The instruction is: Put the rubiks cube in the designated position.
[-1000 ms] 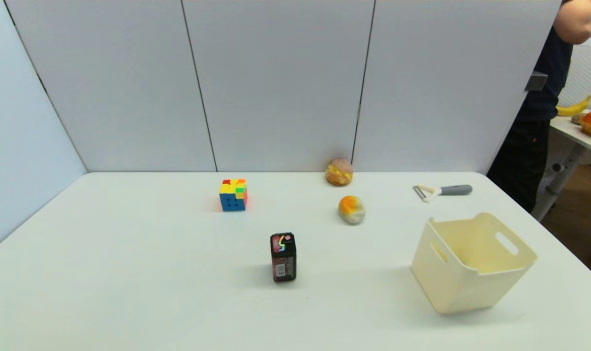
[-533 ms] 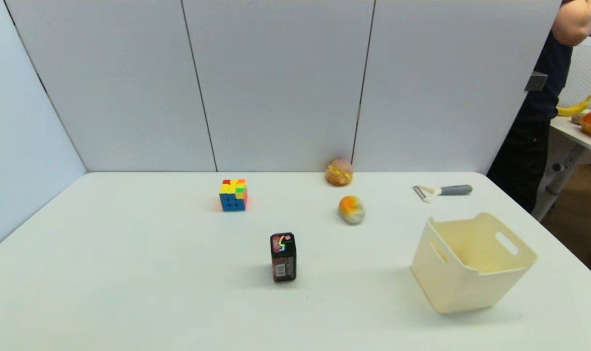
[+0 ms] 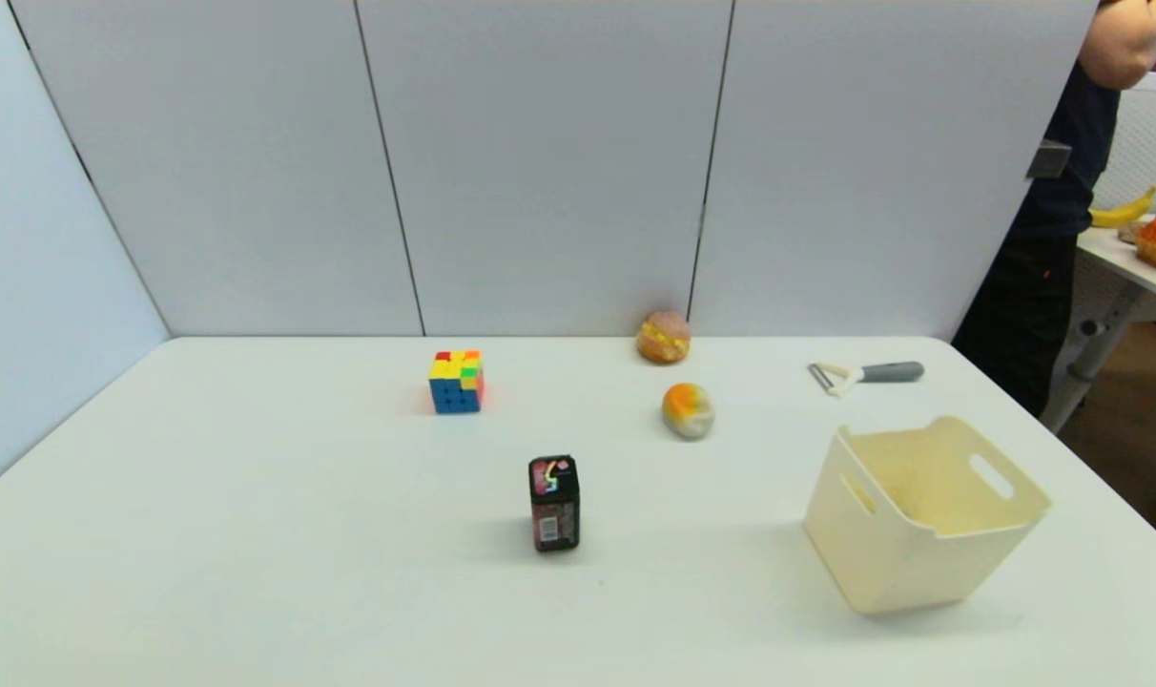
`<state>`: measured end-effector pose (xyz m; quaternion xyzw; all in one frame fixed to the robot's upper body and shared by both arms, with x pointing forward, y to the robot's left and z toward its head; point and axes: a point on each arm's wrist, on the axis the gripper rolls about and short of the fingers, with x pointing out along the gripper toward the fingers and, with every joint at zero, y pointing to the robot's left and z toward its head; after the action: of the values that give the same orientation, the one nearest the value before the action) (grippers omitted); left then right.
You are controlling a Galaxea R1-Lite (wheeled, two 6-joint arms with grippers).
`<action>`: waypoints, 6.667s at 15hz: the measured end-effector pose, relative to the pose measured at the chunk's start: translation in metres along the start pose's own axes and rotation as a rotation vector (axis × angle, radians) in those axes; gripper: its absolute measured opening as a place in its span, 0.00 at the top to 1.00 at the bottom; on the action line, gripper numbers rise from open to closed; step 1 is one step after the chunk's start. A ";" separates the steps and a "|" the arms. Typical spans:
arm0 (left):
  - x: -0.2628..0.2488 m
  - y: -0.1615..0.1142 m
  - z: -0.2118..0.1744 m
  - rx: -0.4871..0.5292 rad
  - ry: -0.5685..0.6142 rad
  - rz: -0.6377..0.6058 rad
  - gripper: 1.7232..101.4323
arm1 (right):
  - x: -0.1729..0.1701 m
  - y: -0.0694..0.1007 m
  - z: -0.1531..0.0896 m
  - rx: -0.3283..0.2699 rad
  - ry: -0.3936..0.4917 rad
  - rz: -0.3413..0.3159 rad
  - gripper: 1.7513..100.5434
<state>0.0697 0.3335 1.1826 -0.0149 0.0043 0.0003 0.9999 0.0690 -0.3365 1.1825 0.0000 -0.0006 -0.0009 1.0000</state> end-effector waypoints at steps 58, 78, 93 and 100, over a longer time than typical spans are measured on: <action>0.396 -0.203 0.107 0.104 0.534 0.122 0.00 | 0.000 0.000 0.000 0.000 0.000 0.000 0.00; 0.418 -0.177 0.065 0.034 0.729 -0.011 0.00 | 0.000 0.000 0.000 0.000 0.000 0.000 0.00; 0.429 -0.170 0.055 0.016 0.740 0.006 0.00 | 0.000 0.000 0.000 0.000 0.000 0.000 0.00; 0.430 -0.170 0.055 0.005 0.732 0.010 0.45 | 0.000 0.000 0.000 0.000 0.000 0.000 0.00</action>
<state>0.5007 0.1653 1.2390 -0.0115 0.3619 -0.0002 0.9321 0.0690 -0.3365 1.1824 0.0000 -0.0004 -0.0009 1.0000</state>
